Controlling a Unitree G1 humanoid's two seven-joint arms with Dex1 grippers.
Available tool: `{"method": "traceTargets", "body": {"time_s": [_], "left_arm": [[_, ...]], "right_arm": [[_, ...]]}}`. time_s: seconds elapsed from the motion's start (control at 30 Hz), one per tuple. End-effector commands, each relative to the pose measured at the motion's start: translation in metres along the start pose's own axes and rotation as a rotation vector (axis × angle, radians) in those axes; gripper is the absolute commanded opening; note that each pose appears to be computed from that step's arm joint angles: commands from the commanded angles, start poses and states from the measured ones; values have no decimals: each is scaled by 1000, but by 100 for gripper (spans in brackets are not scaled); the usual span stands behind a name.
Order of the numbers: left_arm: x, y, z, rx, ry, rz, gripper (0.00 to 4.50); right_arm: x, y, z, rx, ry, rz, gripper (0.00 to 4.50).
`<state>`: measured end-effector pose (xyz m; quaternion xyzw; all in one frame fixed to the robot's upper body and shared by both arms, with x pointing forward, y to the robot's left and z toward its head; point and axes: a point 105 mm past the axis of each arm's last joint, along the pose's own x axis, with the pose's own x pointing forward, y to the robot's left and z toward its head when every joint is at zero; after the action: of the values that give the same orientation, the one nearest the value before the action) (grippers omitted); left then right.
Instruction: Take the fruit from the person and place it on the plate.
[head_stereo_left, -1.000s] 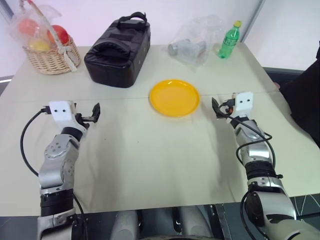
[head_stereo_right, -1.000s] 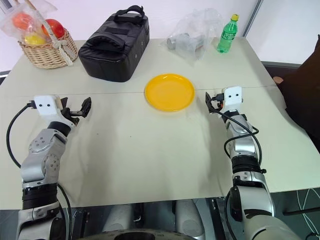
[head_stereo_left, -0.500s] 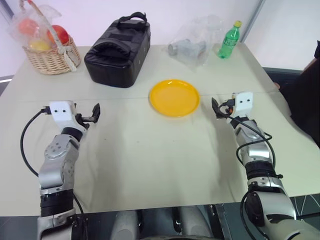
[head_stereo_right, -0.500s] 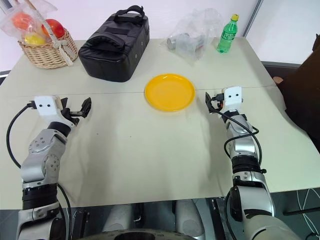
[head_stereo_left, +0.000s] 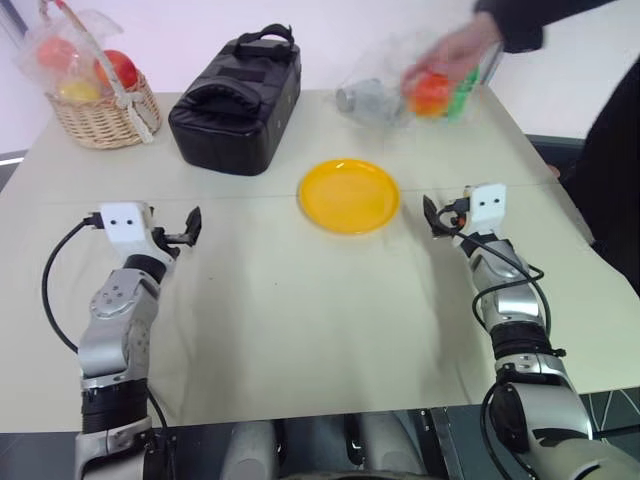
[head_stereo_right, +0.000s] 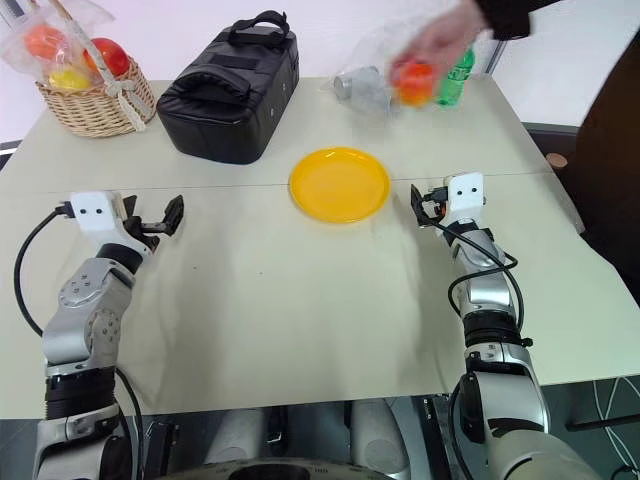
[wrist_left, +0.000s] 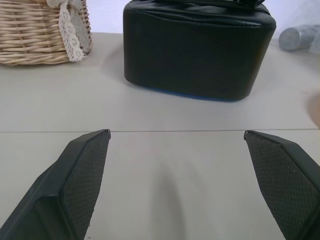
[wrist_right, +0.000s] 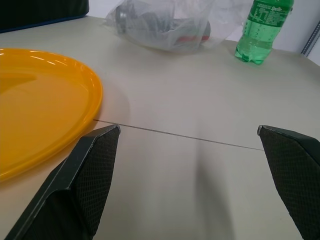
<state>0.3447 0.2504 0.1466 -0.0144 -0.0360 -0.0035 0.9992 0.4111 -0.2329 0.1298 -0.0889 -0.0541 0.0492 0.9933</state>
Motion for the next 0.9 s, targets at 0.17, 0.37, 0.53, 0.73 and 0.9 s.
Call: {"method": "traceTargets", "body": {"time_s": [0.17,0.37,0.53,0.73,0.9], "left_arm": [[-2,-5,17,25,-62,-15,450],[-1,-5,17,26,-62,-16,450],[-2,-4,17,35,-58,-23,450],[-2,-3,17,69,-43,-62,450],[5,-24,32,81,-54,-264,450]], "right_arm": [[2,-2,13,-6,-45,-4,450],[3,-1,15,-16,-49,6,450],[-11,-2,41,36,-96,197,450],[-50,20,78,153,-61,567,450],[-62,33,92,142,-8,676,450]]}}
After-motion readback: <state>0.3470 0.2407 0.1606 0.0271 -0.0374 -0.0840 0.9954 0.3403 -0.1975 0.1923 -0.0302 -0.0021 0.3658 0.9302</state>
